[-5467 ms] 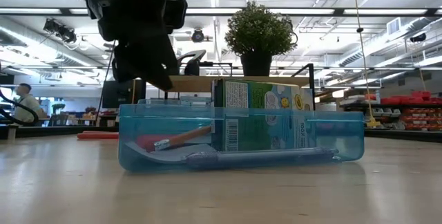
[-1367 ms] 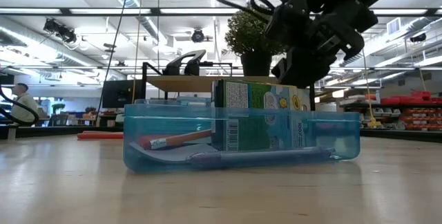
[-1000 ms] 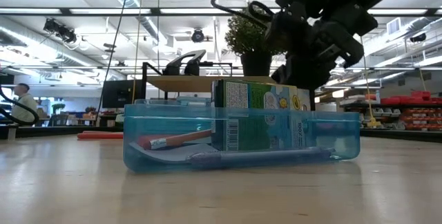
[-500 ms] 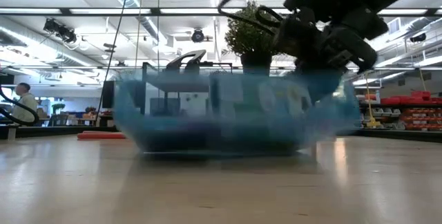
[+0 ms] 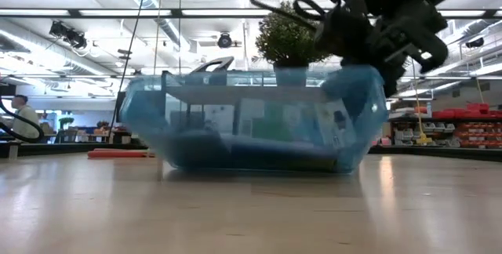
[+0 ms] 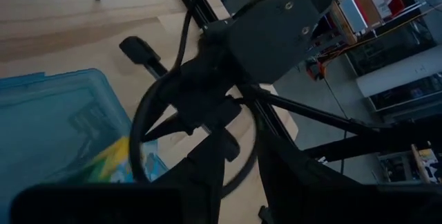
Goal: Pack school essentials
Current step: Adjust the orange pencil in the blue supply box, then adjust the yellow crayon box in blue supply box, then put the orange scissor into the blue supply box
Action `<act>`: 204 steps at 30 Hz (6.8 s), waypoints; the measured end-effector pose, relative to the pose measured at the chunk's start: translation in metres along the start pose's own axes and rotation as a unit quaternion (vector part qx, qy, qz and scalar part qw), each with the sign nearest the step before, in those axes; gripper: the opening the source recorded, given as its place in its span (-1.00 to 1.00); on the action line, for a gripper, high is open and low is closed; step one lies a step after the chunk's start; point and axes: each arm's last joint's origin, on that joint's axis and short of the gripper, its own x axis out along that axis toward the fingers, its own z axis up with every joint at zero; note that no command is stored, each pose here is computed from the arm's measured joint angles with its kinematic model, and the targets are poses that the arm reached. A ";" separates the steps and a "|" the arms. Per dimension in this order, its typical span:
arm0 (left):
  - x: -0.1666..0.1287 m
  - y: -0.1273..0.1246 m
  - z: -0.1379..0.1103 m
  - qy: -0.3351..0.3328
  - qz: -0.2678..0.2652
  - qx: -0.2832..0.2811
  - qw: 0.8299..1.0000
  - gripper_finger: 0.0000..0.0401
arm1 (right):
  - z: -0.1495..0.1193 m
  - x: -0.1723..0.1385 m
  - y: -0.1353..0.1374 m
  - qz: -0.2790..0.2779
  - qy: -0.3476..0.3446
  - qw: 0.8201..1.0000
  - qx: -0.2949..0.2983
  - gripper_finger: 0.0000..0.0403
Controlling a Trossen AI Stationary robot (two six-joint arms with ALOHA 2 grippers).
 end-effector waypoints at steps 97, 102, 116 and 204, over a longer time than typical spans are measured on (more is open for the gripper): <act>0.031 0.000 -0.128 0.300 -0.132 0.025 0.944 -0.83 | 0.028 -0.008 0.015 0.041 -0.070 0.995 0.057 -0.95; 0.058 0.029 -0.158 0.353 -0.083 0.013 0.932 -0.90 | 0.027 -0.008 0.016 0.054 -0.065 0.995 0.056 -0.95; 0.073 0.055 -0.162 0.293 0.024 0.024 0.955 -0.94 | 0.025 -0.008 0.027 0.074 -0.059 0.995 0.041 -0.95; 0.008 0.086 0.096 0.344 0.295 0.213 0.866 -0.48 | 0.020 -0.177 0.018 0.010 -0.207 0.960 0.188 -0.72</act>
